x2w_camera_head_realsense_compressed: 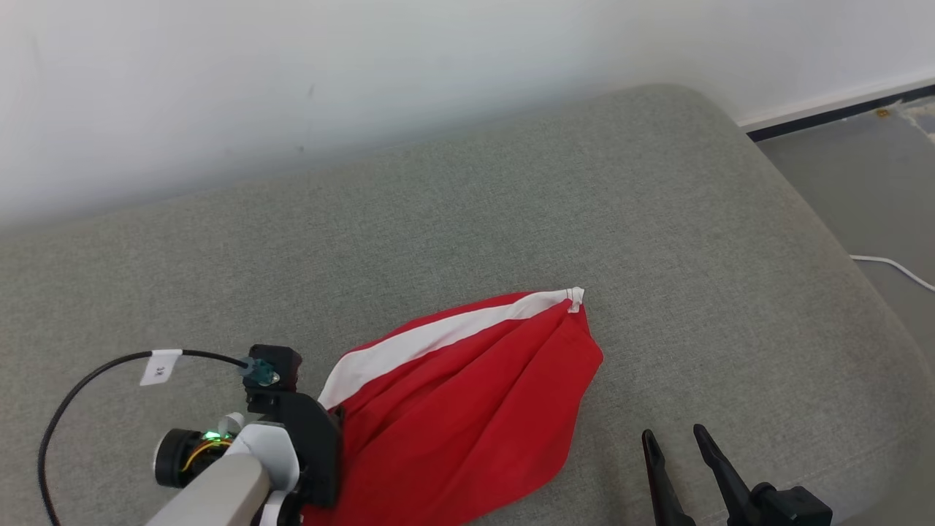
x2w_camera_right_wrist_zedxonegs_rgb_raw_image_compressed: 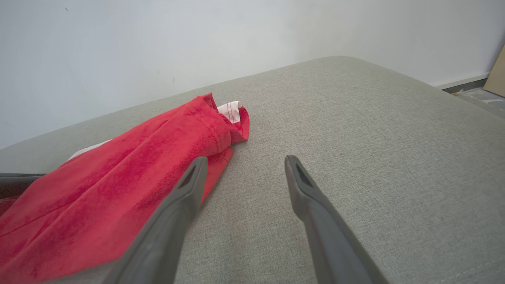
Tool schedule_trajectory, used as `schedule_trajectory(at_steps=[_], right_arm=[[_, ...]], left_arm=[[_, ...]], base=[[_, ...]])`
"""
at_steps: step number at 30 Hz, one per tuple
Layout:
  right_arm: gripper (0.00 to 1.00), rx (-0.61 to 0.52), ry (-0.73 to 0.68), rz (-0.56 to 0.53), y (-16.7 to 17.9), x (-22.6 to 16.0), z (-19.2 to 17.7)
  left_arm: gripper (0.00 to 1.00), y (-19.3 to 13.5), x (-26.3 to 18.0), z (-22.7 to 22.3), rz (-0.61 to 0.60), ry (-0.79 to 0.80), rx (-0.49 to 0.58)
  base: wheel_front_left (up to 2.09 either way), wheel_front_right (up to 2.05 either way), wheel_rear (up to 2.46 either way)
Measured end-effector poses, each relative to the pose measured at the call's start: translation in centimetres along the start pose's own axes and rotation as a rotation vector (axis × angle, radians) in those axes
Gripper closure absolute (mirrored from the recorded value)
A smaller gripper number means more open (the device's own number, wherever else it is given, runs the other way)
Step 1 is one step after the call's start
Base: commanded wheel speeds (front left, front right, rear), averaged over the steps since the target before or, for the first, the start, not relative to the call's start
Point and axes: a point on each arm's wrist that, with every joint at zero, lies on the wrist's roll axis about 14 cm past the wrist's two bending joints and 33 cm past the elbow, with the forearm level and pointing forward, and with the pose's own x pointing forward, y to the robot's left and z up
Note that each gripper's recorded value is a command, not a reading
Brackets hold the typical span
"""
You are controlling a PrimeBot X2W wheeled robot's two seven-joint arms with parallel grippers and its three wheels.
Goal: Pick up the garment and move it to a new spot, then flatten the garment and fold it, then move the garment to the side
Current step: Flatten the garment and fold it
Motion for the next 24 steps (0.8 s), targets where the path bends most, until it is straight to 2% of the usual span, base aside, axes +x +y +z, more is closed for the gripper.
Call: schedule_trajectory(at_steps=[4,5,6,11,17,19,20,24], right_arm=[[0.0,0.002,-0.004,0.013,0.4,0.1,0.1],[0.0,0.002,-0.005,0.018,0.5,0.1,0.1],[0.0,0.003,-0.006,0.022,0.7,0.1,0.1],[0.0,0.005,-0.009,0.03,1.0,0.1,0.2],[0.0,0.007,-0.012,0.027,0.9,0.1,0.3],[0.0,0.007,-0.012,0.026,0.8,0.1,0.3],[0.0,0.007,-0.012,0.026,0.8,0.1,0.3],[0.0,0.008,-0.014,0.028,0.9,0.2,0.3]], left_arm=[[0.0,-1.5,-0.1,-1.1,-0.036,0.042,0.02],[0.55,-1.8,-0.1,-1.3,-0.044,0.044,0.023],[1.0,-1.9,-0.2,-1.3,-0.045,0.039,0.029],[1.0,-1.7,-0.2,0.6,-0.017,-0.088,0.08],[1.0,0.7,-1.5,7.5,0.097,-0.398,0.151],[1.0,0.9,-1.8,8.4,0.108,-0.441,0.165],[1.0,1.1,-2.5,10.2,0.128,-0.535,0.202],[1.0,1.3,-3.4,12.2,0.152,-0.63,0.278]], base=[[0.0,0.0,0.0],[0.0,0.0,0.0],[0.0,0.0,0.0],[0.0,0.0,0.0],[0.0,0.0,0.0],[0.0,0.0,0.0],[0.0,0.0,0.0],[0.0,0.0,0.0]])
